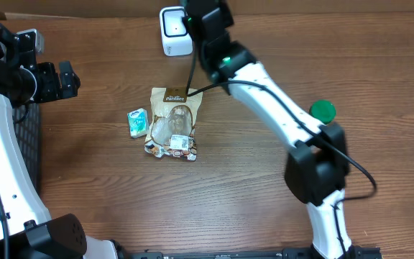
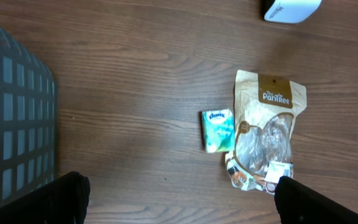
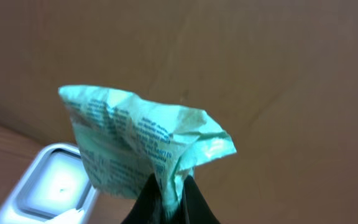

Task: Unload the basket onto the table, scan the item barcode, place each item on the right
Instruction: 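Carry the mint-green pack to the white scanner and hold it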

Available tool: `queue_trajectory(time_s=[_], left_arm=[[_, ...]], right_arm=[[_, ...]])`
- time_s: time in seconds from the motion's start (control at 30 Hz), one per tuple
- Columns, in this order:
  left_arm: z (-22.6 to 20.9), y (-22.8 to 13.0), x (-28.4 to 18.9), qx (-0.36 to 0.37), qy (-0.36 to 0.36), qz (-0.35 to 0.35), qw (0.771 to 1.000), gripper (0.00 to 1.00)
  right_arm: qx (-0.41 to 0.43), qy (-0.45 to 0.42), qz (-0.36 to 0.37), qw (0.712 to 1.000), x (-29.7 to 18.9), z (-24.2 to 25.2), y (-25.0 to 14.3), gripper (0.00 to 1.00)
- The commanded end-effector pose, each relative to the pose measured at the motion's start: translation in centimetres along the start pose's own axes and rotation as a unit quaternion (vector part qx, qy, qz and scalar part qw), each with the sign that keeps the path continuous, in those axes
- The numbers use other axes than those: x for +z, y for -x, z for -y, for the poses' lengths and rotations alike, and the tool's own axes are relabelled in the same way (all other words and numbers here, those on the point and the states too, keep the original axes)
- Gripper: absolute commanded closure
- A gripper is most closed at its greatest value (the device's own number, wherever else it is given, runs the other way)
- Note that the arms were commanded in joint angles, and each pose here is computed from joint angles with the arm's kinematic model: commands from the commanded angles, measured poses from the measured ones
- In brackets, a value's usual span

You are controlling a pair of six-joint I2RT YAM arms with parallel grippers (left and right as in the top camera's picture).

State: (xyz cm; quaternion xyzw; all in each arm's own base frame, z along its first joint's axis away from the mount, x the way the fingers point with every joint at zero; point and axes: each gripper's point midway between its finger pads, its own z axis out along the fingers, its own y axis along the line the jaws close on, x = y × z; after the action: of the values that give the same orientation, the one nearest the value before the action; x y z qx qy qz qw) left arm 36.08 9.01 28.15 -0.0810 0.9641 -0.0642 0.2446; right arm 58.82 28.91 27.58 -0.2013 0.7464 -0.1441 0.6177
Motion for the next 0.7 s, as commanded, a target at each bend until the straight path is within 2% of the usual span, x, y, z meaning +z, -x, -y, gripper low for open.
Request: queue_trajectory(time_s=[0.0, 0.17, 0.33, 0.67], left_arm=[[0.3, 0.2, 0.0, 0.011, -0.003, 0.002, 1.0, 0.01], [0.3, 0.2, 0.0, 0.011, -0.003, 0.002, 1.0, 0.0], [0.3, 0.2, 0.0, 0.011, -0.003, 0.002, 1.0, 0.01], [0.3, 0.2, 0.0, 0.011, -0.003, 0.002, 1.0, 0.0]], right_arm=[[-0.193, -0.062, 0.009, 0.979, 1.4, 0.6, -0.1, 0.96], [-0.287, -0.077, 0.026, 0.954, 3.8, -2.0, -2.4, 0.96], [-0.301, -0.056, 0.036, 0.951, 4.7, -4.0, -3.8, 0.96], [-0.303, -0.041, 0.049, 0.951, 4.6, -5.1, -3.4, 0.96]])
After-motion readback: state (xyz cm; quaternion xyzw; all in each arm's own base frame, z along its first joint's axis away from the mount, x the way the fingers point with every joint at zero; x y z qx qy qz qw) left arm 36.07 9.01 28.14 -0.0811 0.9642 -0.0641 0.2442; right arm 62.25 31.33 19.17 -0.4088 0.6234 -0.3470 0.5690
